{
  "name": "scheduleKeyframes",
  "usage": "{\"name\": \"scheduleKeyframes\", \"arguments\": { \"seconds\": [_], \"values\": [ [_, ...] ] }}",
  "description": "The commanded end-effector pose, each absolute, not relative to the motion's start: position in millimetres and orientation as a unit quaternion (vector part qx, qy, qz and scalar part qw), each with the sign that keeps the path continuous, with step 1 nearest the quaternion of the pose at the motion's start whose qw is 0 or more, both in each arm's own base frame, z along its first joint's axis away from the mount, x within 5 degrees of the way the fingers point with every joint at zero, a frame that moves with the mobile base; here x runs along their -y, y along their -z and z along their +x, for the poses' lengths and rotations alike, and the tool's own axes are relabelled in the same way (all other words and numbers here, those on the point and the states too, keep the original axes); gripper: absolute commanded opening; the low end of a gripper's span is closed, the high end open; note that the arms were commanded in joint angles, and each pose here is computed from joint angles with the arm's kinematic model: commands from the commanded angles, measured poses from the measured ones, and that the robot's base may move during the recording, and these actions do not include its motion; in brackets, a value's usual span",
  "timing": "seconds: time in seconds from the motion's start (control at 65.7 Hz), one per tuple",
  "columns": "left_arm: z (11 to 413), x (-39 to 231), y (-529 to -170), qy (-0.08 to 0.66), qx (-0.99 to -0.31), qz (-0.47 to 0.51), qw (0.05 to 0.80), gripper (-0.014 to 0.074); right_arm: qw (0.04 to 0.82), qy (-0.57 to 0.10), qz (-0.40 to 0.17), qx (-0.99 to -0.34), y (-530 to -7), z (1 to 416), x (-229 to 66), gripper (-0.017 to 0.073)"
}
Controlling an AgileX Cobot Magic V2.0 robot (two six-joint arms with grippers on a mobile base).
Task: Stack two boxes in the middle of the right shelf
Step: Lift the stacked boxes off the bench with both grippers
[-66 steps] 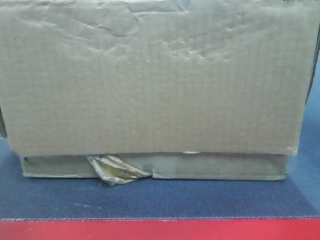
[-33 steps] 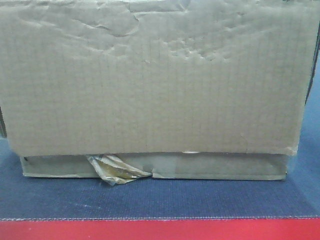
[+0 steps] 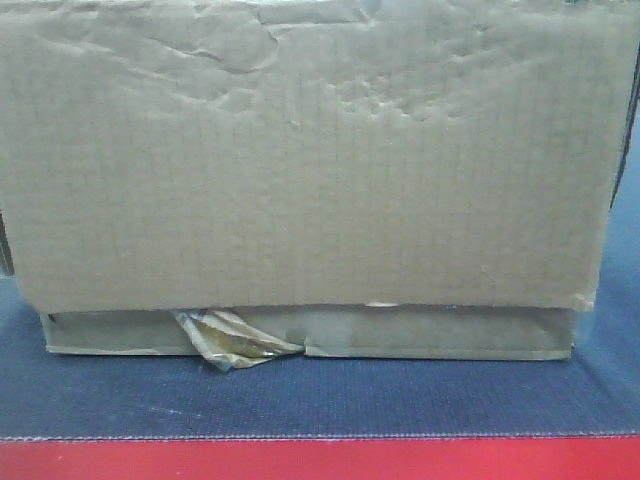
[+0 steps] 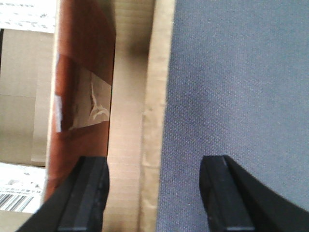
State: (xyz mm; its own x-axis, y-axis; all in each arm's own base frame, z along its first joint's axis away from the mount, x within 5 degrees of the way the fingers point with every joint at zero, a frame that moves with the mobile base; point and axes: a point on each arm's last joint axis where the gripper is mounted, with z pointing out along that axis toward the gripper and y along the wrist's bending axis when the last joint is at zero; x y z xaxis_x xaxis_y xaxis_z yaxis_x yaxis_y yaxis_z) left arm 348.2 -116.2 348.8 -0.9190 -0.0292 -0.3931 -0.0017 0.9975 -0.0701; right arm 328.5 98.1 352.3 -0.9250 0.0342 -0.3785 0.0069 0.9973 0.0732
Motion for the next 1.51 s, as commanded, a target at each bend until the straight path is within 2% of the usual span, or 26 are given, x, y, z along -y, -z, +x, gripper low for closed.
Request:
{"name": "scheduleKeyframes", "arguments": {
  "seconds": [0.0,1.339,1.446,1.491],
  "values": [
    [345.0,117.0,-352.8,0.036,-0.978,-0.005,0.207,0.0360,0.194,-0.034,0.011,-0.980,-350.1,329.9,-98.0,0.0297],
    [343.7,116.5,-344.5,0.031,-0.981,-0.004,0.194,0.0356,0.177,-0.042,0.011,-0.983,-342.2,329.5,-100.1,0.0295],
    [343.7,116.5,-344.5,0.031,-0.981,-0.004,0.194,0.0293,0.177,-0.042,0.011,-0.983,-342.2,329.5,-100.1,0.0214],
    [343.6,116.6,-344.5,0.032,-0.981,-0.004,0.194,0.0231,0.177,-0.042,0.011,-0.983,-342.2,329.5,-100.1,0.0130]
  ]
}}
